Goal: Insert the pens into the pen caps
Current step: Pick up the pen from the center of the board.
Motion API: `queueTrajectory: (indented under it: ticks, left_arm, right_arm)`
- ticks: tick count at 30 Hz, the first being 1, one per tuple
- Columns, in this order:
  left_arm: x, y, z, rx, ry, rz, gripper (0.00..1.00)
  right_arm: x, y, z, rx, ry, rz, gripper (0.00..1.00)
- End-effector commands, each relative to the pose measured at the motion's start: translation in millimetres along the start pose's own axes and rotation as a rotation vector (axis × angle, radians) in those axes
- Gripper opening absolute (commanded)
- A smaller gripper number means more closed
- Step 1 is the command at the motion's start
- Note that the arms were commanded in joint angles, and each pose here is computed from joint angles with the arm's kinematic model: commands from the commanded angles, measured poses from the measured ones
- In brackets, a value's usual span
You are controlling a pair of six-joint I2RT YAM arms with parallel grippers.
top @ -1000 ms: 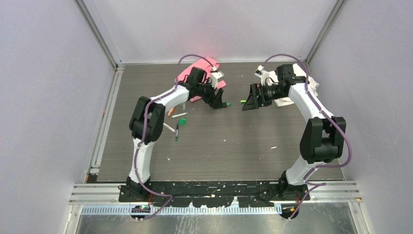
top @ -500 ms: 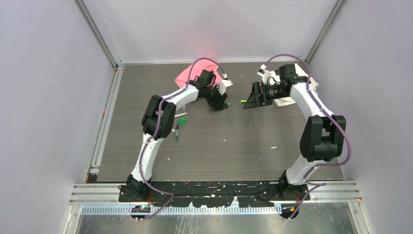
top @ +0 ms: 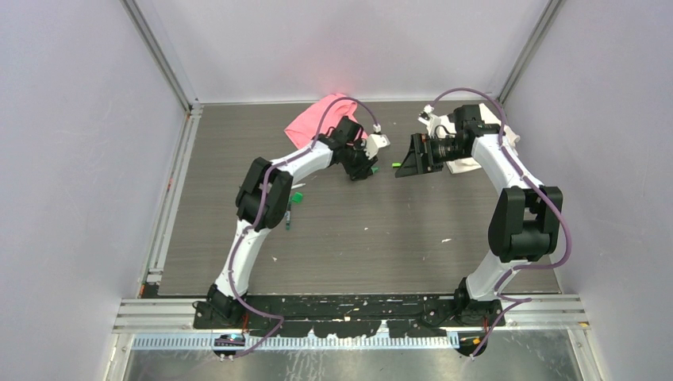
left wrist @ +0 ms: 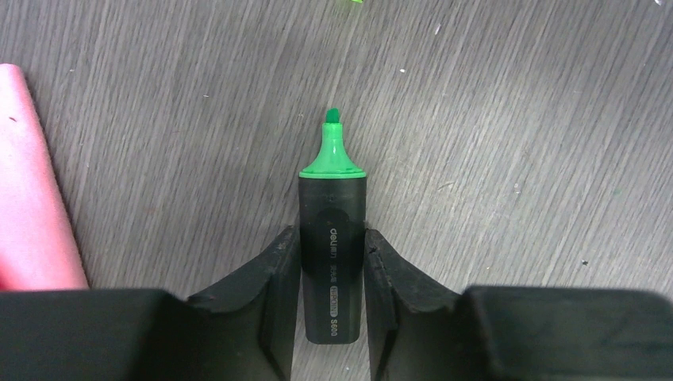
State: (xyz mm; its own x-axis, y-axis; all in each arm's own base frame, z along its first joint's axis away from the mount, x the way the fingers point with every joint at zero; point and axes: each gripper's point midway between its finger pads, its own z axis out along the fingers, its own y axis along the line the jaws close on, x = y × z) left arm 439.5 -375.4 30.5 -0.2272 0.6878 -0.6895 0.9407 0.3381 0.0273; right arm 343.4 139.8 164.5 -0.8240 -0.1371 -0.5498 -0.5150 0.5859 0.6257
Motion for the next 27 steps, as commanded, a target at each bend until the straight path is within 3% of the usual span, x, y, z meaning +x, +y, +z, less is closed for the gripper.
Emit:
queueTrajectory:
  ticks: [1,3,7,14,18,22,27]
  left_arm:
    - [22.8,-16.1,-3.9,-0.005,0.095,-0.044,0.08]
    - [13.7,-14.6,-10.9,-0.029,0.066,-0.092,0.01]
    - [-12.6,2.6,-35.5,-0.158,-0.018,-0.286,0.01]
    - [-68.6,10.9,-106.8,-0.220,-0.350,-0.655,0.01]
    - [-72.8,2.9,-135.4,-0.212,-0.506,-0.918,0.01]
    - [-75.5,-4.1,-156.8,-0.191,-0.659,-1.118,0.00]
    - [-65.3,-7.6,-171.3,-0.199,-0.730,-1.332,0.00]
  right_arm:
    - [-13.2,12.0,-8.9,-0.016,-0.042,-0.059,0.97]
    - [-11.6,13.2,-9.3,-0.017,-0.042,-0.064,0.96]
    - [-11.2,17.7,-12.0,-0.024,-0.050,-0.072,0.95]
    - [-14.9,33.0,-12.1,-0.095,-0.083,-0.046,0.91]
    - [-20.2,45.4,8.5,-0.158,-0.111,0.072,0.85]
    - [-19.3,66.0,45.4,-0.188,-0.058,0.081,0.83]
    - [-26.7,74.0,72.9,-0.190,-0.049,0.128,0.82]
